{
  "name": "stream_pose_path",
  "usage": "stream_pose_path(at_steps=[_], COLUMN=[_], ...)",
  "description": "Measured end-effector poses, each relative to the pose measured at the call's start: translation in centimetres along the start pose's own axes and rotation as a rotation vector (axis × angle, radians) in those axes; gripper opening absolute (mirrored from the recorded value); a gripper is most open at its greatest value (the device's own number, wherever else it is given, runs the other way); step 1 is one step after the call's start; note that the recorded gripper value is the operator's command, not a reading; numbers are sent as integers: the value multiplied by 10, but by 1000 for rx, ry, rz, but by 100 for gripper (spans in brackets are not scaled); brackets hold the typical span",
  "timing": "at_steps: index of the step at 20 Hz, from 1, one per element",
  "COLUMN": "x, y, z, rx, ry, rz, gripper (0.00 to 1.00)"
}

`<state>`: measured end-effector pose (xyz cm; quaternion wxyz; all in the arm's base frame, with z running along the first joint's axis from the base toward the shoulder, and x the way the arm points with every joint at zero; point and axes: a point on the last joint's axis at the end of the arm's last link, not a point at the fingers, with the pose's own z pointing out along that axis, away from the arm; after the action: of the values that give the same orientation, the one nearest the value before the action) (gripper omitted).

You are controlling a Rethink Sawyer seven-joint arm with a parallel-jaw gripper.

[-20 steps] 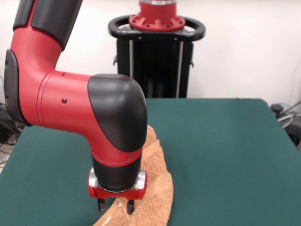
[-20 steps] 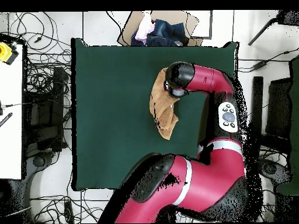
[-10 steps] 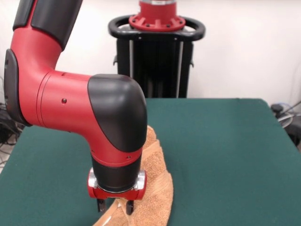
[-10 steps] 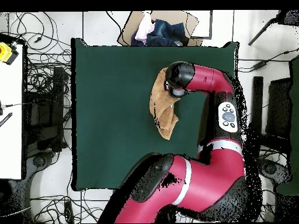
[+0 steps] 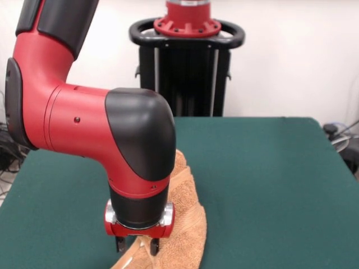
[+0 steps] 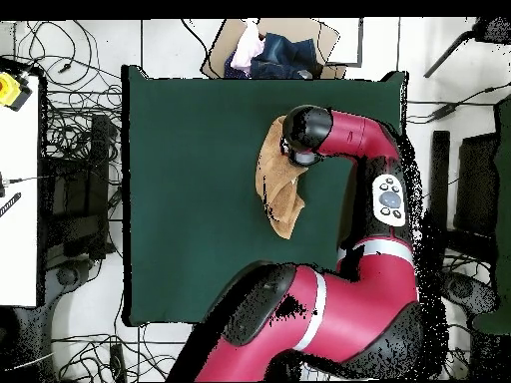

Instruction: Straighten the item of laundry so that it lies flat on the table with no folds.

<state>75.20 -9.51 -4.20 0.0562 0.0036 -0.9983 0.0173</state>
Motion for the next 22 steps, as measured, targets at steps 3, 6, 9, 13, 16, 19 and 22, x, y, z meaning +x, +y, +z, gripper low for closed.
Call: stream_pose_path(at_steps=[3, 6, 9, 13, 16, 19, 22], x=[1, 0, 0, 4, 12, 22, 28], y=[-1, -4, -7, -12, -15, -18, -20], z=[-1, -8, -22, -49, -67, -79, -89], rx=[8, 21, 34, 68, 106, 154, 195], ry=[1, -1, 2, 46, 108, 175, 221], rz=[-1, -2, -3, -3, -8, -19, -29], gripper=[100, 100, 100, 100, 100, 100, 100])
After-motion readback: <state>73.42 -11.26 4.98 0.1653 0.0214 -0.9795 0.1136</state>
